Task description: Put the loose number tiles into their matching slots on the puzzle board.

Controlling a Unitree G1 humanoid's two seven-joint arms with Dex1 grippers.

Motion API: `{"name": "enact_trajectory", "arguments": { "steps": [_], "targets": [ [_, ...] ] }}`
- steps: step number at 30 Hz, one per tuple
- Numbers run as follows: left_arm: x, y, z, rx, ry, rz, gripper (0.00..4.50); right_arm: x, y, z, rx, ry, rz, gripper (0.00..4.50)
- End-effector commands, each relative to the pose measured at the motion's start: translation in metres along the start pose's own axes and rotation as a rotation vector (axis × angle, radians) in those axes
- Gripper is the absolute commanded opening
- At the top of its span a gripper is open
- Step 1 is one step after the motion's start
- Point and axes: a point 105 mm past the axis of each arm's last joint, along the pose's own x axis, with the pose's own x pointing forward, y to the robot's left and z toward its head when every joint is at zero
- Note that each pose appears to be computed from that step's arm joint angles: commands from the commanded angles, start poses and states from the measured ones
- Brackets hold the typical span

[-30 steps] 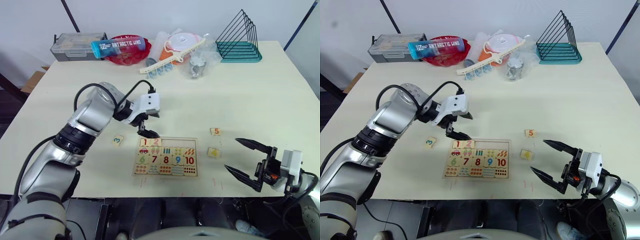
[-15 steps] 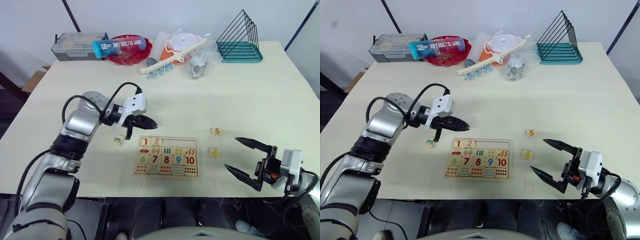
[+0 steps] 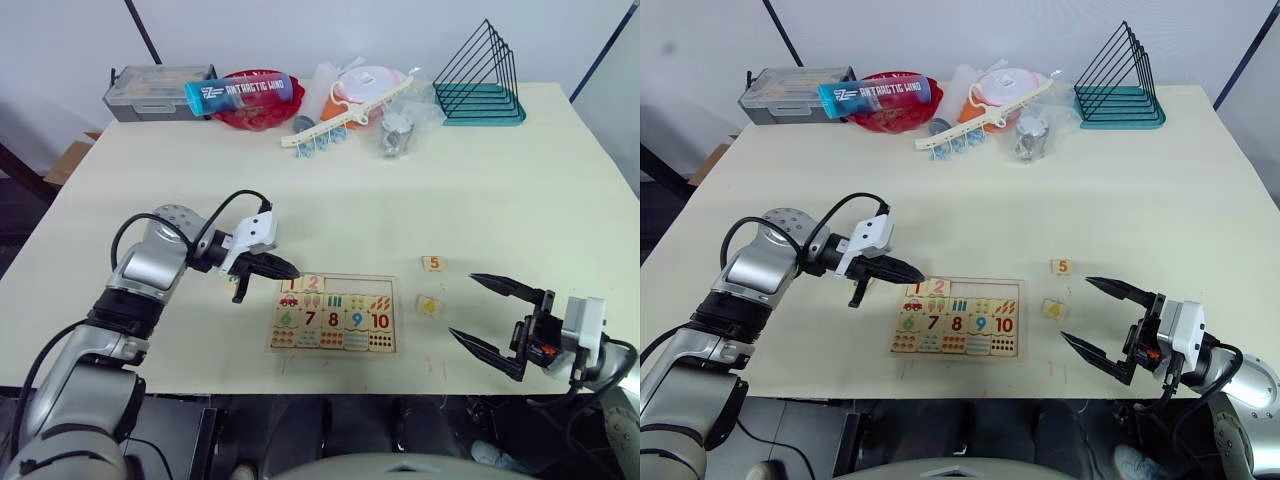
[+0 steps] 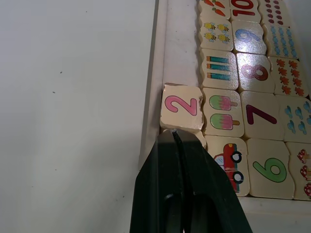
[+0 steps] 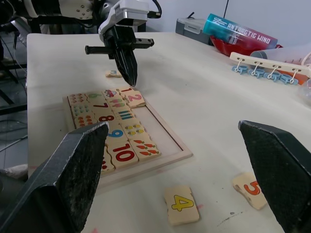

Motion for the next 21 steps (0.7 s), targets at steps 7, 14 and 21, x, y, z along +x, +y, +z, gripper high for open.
{"name": "enact_trajectory", "arguments": {
  "steps": [7, 14, 21],
  "targets": [
    [0.003, -0.003, -0.008, 0.046, 0.040, -0.009, 0.03, -0.004, -0.003, 0.007, -0.039, -0.018, 0.007, 4.50],
    [0.011, -0.003, -0.006, 0.047, 0.017, -0.017, 0.03, -0.007, -0.002, 0.004, -0.043, -0.017, 0.010, 4.50],
    [0.013, -0.004, -0.006, 0.052, 0.015, -0.032, 0.03, -0.010, -0.001, 0.002, -0.043, -0.014, 0.006, 4.50]
  ]
}}
